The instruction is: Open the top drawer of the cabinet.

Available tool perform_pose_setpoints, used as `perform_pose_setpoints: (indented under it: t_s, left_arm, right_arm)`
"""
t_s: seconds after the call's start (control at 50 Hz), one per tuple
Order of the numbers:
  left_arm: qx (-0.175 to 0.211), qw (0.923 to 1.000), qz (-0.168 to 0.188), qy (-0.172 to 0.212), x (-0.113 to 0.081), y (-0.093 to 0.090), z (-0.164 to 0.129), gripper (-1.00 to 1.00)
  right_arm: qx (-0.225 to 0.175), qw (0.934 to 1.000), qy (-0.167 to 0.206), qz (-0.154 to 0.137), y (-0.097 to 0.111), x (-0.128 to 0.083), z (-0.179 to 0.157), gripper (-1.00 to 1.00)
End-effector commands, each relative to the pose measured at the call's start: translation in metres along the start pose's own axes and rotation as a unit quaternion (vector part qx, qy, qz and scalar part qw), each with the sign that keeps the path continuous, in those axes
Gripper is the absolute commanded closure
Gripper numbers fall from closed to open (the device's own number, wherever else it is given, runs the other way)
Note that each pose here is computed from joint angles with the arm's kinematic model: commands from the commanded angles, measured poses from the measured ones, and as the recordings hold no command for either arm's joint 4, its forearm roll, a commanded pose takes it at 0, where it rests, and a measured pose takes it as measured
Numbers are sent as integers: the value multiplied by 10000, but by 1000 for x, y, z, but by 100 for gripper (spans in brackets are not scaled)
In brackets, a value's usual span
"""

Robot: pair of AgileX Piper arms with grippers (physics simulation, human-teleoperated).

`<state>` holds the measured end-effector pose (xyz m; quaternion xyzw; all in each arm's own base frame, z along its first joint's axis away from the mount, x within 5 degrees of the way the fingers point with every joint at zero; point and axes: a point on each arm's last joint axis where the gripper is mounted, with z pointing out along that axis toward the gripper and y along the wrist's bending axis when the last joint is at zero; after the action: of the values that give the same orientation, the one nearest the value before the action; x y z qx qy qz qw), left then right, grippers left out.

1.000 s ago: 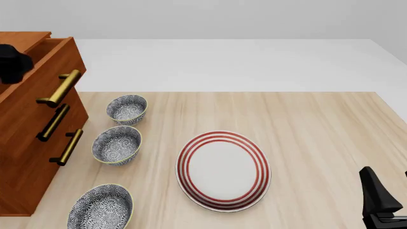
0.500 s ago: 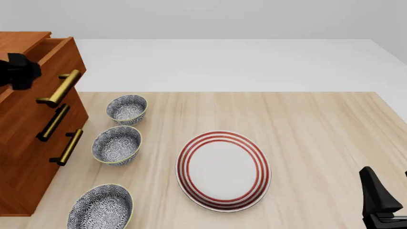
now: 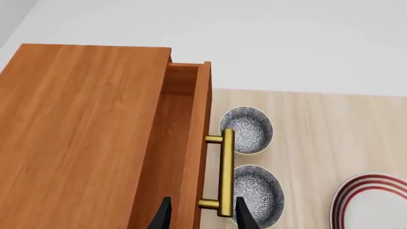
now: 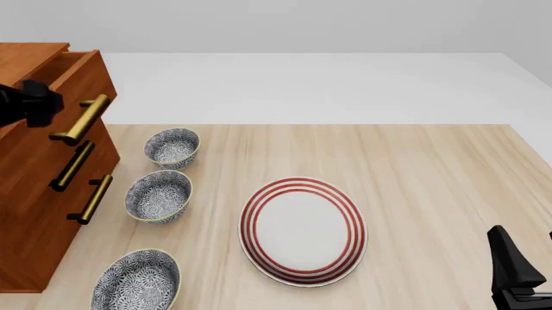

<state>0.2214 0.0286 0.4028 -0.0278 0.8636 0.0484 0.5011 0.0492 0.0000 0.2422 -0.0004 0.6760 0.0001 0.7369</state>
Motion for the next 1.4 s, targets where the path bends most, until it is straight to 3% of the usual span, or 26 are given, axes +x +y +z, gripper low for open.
perform_pose_setpoints:
  t_s: [0.02,1.4]
  left_arm:
    - [9,10000,24,59,3,0,6,-100]
    - [-11,9994,-31,342,6,2,42,-100]
  right_arm:
    - [0,10000,1,0,0,0,0,-100]
    - [0,10000,1,0,0,0,0,-100]
